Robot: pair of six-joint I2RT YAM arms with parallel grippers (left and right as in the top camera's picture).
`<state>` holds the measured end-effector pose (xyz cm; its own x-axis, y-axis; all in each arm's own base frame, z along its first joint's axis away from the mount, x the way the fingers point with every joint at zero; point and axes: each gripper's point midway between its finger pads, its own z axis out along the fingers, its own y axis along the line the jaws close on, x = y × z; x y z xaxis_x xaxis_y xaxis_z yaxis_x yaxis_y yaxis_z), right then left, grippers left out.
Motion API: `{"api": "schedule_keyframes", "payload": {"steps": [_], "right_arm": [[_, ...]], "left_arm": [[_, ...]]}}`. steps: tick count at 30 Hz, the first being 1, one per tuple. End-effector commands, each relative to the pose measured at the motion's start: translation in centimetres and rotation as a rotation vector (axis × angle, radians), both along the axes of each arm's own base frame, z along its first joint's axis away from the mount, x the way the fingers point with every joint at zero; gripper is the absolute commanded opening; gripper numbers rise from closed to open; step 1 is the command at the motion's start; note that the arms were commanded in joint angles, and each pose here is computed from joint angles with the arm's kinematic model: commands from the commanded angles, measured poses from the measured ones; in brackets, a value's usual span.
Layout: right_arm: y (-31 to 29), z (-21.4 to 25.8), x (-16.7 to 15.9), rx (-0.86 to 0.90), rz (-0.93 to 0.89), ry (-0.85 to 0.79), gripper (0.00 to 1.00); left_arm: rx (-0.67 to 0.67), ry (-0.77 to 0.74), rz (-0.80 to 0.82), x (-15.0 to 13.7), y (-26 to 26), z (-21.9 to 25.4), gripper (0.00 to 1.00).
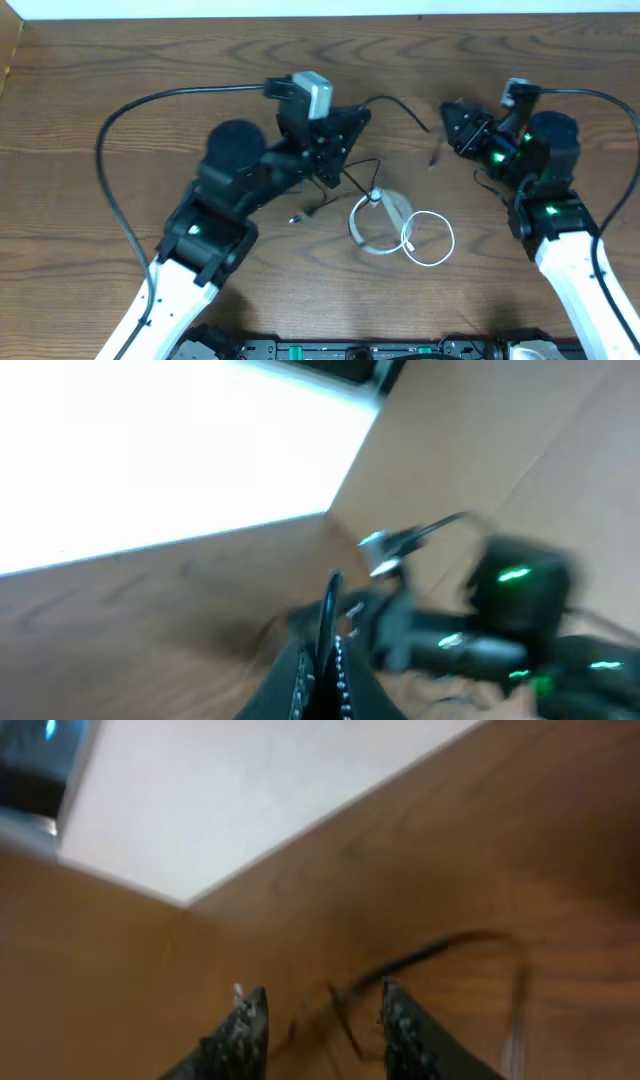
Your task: Untangle cables
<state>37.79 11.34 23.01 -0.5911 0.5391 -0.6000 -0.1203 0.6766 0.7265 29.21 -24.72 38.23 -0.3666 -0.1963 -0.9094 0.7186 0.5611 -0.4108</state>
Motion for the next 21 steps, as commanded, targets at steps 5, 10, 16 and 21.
{"api": "schedule_keyframes", "payload": {"steps": [5, 10, 16, 21], "right_arm": [[4.8, -2.2, -2.6, 0.003, 0.392, -0.007, 0.43], [6.4, -1.9, -4.3, 0.012, 0.547, -0.061, 0.45], [9.0, -0.5, -7.8, 0.024, 0.796, -0.197, 0.52], [11.0, -0.2, -9.8, -0.005, 0.922, -0.294, 0.56]], "left_arm": [[-0.057, 0.02, -0.055, -1.2, -0.1, 1.3, 0.08], [-0.03, 0.071, -0.049, 0.0, -0.6, -0.6, 0.08], [-0.029, 0.148, 0.042, 2.3, -0.4, -2.5, 0.07], [-0.059, 0.218, 0.09, 3.3, -0.2, -3.4, 0.08]]}}
